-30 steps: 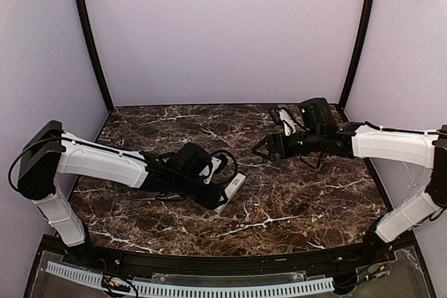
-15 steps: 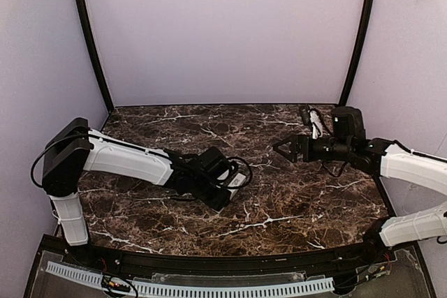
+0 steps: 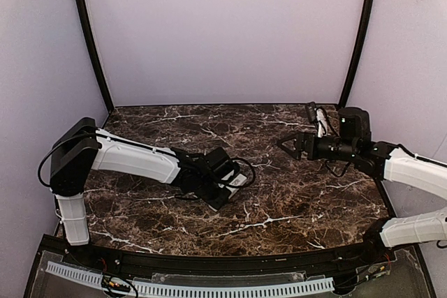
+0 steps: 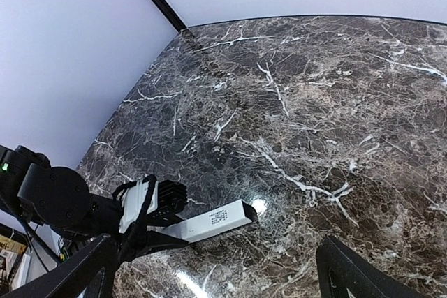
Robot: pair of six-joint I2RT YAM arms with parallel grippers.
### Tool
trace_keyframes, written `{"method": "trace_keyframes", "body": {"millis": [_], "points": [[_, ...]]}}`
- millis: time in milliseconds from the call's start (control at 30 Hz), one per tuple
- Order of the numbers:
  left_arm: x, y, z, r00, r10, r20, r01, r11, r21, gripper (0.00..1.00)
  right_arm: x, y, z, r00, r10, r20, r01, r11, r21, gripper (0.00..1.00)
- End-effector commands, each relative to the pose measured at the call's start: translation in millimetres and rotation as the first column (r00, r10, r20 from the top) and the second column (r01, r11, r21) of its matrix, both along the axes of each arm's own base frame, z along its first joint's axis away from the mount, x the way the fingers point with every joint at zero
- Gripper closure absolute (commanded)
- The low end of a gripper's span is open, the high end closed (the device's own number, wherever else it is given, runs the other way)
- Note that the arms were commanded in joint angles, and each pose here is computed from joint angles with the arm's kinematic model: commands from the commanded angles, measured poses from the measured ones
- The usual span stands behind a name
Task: Load the batteries into the remote control
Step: Pick up the remote control from the center of the board, then pass from the left arm to the right
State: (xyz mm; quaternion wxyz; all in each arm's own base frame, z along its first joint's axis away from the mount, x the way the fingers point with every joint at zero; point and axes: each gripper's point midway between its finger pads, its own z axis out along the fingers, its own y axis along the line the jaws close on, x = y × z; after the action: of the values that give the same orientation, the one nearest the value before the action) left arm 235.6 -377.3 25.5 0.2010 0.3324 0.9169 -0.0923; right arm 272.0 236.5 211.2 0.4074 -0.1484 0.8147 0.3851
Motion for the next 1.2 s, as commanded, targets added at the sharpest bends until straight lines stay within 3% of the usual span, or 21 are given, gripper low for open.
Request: {"method": "trace_keyframes", "body": {"millis": [0, 100, 233, 300, 433, 600, 700, 833, 1000, 1167], "points": [[-1.5, 1.4, 11.0, 1.000, 0.005, 0.001, -0.005, 1.000, 0.007, 0.75, -0.4, 3.8, 7.6, 0.999, 0.040, 0.020, -0.041, 0.998, 0.054, 0.02], [1.1, -0.2, 23.6, 1.000, 0.009, 0.019, -0.009, 1.000, -0.023, 0.76, -2.8, 4.7, 16.9, 0.997, 0.059, 0.050, -0.063, 0.995, 0.071, 0.01], [4.7, -10.5, 67.8, 0.999, 0.000, 0.043, 0.010, 0.975, -0.222, 0.78, -8.3, 7.8, 33.4, 0.989, 0.107, 0.107, -0.117, 0.988, 0.100, 0.02], [9.3, -18.5, 119.7, 0.995, -0.001, 0.099, 0.043, 0.907, -0.419, 0.79, -12.6, 11.2, 44.4, 0.979, 0.142, 0.145, -0.159, 0.981, 0.115, 0.05], [6.0, -11.3, 180.9, 0.983, -0.017, 0.185, 0.127, 0.788, -0.603, 0.80, -21.8, 15.0, 71.0, 0.955, 0.189, 0.228, -0.226, 0.963, 0.147, 0.05], [-13.7, -8.7, 236.5, 0.958, -0.068, 0.278, 0.253, 0.658, -0.709, 0.80, -44.2, 24.6, 112.1, 0.884, 0.285, 0.371, -0.381, 0.899, 0.217, 0.06], [-26.2, -5.4, 274.0, 0.939, -0.074, 0.337, 0.320, 0.552, -0.770, 0.80, -54.6, 34.5, 125.1, 0.841, 0.353, 0.411, -0.476, 0.844, 0.249, 0.09], [-39.3, -4.9, 295.5, 0.925, -0.095, 0.368, 0.369, 0.458, -0.809, 0.79, -60.8, 54.9, 131.6, 0.799, 0.427, 0.423, -0.558, 0.789, 0.257, 0.15], [-46.7, -6.3, 301.0, 0.921, -0.111, 0.373, 0.385, 0.397, -0.833, 0.79, -64.4, 83.9, 140.4, 0.767, 0.458, 0.449, -0.602, 0.755, 0.259, 0.16], [-51.2, -9.0, 297.3, 0.922, -0.129, 0.364, 0.385, 0.372, -0.844, 0.80, -67.4, 113.1, 142.9, 0.733, 0.505, 0.456, -0.652, 0.713, 0.259, 0.18]]}}
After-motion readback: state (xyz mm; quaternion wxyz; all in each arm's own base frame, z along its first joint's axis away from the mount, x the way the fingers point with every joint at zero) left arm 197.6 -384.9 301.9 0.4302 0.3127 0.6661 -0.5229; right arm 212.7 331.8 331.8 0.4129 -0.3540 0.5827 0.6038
